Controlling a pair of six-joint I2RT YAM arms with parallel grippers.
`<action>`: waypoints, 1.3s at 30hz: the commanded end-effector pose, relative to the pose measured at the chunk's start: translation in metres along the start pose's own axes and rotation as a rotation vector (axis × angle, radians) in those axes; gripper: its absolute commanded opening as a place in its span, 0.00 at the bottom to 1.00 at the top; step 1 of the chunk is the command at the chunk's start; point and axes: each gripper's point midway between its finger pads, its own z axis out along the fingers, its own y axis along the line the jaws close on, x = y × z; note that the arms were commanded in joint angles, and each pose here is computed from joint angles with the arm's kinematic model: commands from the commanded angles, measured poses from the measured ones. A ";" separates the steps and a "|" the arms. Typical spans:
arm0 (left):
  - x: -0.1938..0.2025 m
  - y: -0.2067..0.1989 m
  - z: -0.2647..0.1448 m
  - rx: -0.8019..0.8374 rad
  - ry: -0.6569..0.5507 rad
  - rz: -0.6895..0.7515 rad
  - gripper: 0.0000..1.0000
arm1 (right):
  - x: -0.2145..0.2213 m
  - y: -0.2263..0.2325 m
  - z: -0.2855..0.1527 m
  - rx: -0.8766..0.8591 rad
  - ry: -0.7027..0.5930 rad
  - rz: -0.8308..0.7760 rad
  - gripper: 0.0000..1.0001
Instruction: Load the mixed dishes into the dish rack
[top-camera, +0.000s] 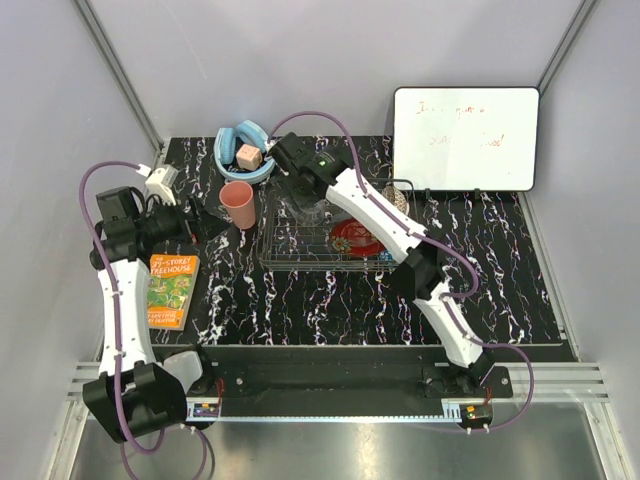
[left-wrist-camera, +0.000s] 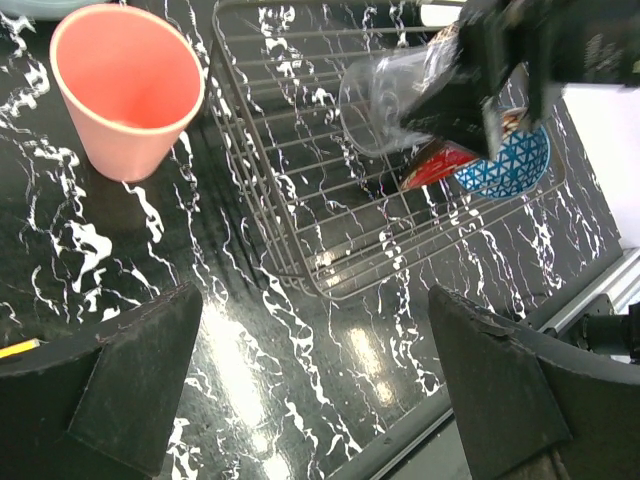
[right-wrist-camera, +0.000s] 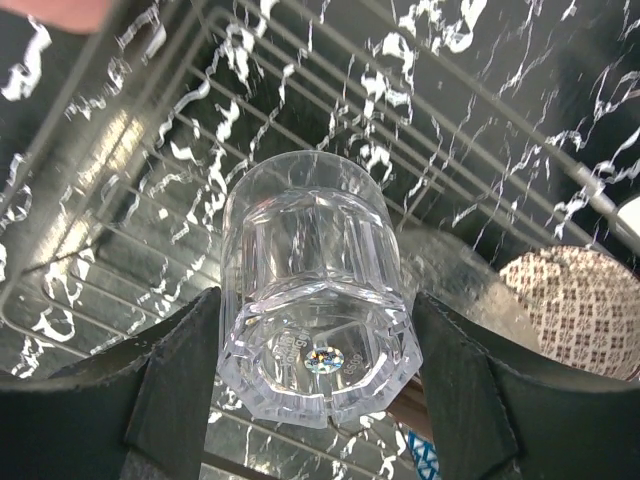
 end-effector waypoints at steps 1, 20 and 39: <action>-0.006 0.005 0.002 -0.007 -0.032 0.048 0.99 | -0.021 0.009 0.005 -0.017 -0.077 -0.018 0.00; 0.005 0.012 0.006 -0.011 -0.021 0.063 0.99 | -0.015 0.050 0.075 -0.177 -0.065 -0.008 0.00; 0.012 0.023 0.010 -0.043 -0.002 0.047 0.99 | -0.006 0.030 0.111 -0.062 -0.064 -0.035 0.00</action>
